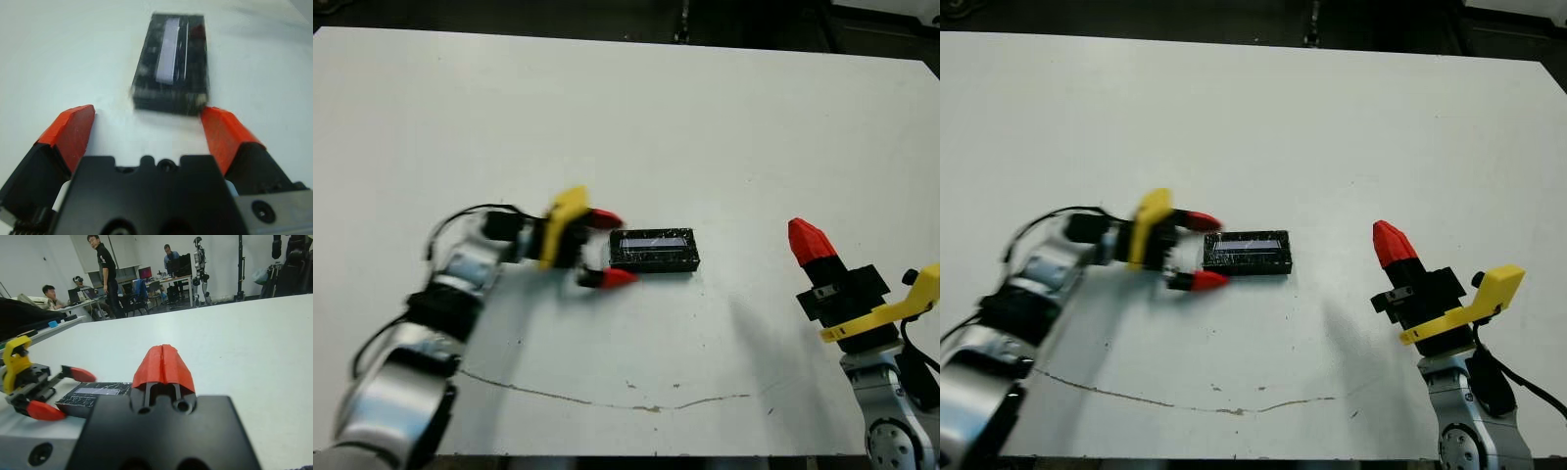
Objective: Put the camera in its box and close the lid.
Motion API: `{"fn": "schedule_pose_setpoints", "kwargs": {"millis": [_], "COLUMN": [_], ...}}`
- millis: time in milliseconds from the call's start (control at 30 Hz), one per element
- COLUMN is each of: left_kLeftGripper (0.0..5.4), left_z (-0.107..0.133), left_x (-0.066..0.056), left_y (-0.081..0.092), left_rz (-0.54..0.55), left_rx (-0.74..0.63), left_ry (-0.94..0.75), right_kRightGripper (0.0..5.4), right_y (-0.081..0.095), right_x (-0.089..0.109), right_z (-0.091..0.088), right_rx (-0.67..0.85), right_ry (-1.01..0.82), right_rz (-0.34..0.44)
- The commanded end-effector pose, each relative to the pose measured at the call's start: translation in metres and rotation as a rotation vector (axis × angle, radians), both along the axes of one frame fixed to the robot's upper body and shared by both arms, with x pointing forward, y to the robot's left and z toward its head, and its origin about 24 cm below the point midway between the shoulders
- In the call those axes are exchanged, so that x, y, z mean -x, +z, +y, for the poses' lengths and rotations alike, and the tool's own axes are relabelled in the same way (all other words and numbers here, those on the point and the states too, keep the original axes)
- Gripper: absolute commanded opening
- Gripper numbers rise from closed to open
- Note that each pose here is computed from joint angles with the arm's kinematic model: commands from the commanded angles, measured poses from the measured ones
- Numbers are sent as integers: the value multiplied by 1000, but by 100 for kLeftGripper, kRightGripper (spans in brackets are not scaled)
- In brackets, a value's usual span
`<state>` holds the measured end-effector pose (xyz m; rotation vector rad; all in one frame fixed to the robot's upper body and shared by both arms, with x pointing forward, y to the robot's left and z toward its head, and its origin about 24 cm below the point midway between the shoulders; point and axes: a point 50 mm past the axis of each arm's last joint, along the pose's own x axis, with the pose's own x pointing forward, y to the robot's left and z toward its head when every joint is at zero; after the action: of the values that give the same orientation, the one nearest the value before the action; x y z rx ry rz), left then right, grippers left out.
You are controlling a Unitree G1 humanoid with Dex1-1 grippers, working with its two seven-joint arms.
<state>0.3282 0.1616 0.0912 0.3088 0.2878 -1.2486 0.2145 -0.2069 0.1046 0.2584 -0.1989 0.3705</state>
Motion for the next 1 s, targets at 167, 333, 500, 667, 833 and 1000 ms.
{"fn": "schedule_pose_setpoints", "kwargs": {"millis": [167, 333, 500, 667, 833, 1000], "left_kLeftGripper": [539, 539, 539, 487, 411, 333], "left_z": [54, 67, 53, 8, -36, -70], "left_x": [8, 8, 12, 31, 43, 45], "left_y": [6, 28, 52, 65, 71, 68], "left_rz": [16, -19, -120, -174, -163, -88], "left_rx": [-96, -89, 108, 412, 533, 533], "left_ry": [139, 209, 335, 429, 389, 400], "right_kRightGripper": [0, 0, 0, 0, 0, 0], "right_y": [-3, -3, -3, -3, -3, -4], "right_x": [1, 1, 1, 1, 1, 1], "right_z": [-2, -1, -1, -1, -1, -2], "right_rx": [11, 13, 11, 9, 5, -5], "right_ry": [3, 4, 1, 2, -2, -28], "right_rz": [26, 25, 25, 28, 22, 18]}}
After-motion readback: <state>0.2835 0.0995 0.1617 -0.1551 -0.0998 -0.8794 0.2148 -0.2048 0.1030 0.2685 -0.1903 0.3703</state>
